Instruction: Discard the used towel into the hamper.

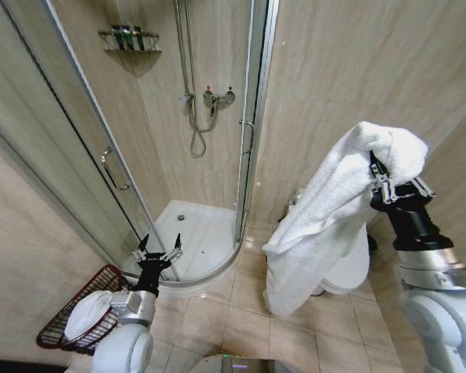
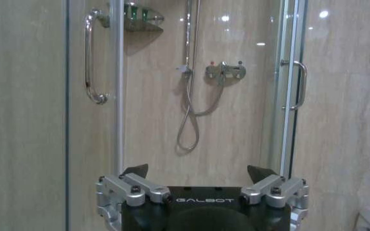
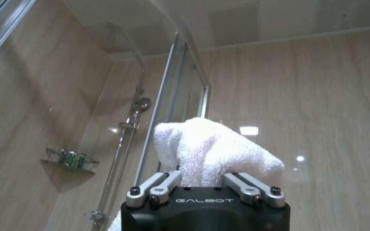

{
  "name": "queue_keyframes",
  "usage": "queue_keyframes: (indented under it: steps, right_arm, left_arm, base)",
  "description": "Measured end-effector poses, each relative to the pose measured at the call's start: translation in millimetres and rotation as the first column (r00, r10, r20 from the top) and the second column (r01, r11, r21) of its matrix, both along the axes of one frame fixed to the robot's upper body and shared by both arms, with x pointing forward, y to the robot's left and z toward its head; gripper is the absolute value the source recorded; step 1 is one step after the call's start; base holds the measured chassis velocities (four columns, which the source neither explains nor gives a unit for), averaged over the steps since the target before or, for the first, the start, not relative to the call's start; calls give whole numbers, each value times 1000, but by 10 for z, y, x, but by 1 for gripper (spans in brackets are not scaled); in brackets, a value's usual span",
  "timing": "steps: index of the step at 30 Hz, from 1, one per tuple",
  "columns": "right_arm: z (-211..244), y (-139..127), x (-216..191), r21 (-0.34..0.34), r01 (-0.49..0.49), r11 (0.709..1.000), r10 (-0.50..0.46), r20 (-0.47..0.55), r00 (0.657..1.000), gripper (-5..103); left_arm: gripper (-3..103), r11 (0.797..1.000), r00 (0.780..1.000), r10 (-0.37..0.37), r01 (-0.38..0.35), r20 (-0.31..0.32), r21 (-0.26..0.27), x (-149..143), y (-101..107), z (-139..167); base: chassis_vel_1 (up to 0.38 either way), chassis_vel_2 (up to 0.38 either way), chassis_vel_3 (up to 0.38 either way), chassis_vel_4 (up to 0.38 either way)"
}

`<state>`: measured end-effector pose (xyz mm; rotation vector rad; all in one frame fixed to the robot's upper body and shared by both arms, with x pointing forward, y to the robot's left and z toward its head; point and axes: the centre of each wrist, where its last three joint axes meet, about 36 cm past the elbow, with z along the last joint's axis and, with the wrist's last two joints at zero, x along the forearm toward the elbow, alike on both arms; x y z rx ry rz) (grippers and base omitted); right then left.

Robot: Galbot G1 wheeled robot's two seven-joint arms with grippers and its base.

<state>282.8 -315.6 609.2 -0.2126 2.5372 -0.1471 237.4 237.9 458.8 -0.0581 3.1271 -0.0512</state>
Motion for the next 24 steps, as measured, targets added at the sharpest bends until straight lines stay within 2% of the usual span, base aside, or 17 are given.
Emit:
queue_keyframes:
  steps: [19,24]
  right_arm:
    - [-8,5,-1,5,-4,1000,4,-1,1000,12]
    - [0,11,6,-8,8,1000,-8,25,1000,12]
  left_arm:
    - [100,1000,1000,0,0,0,0,0,0,0]
    - [100,1000,1000,0,0,0,0,0,0,0]
  base:
    - [0,0,0,0]
    - [0,0,0,0]
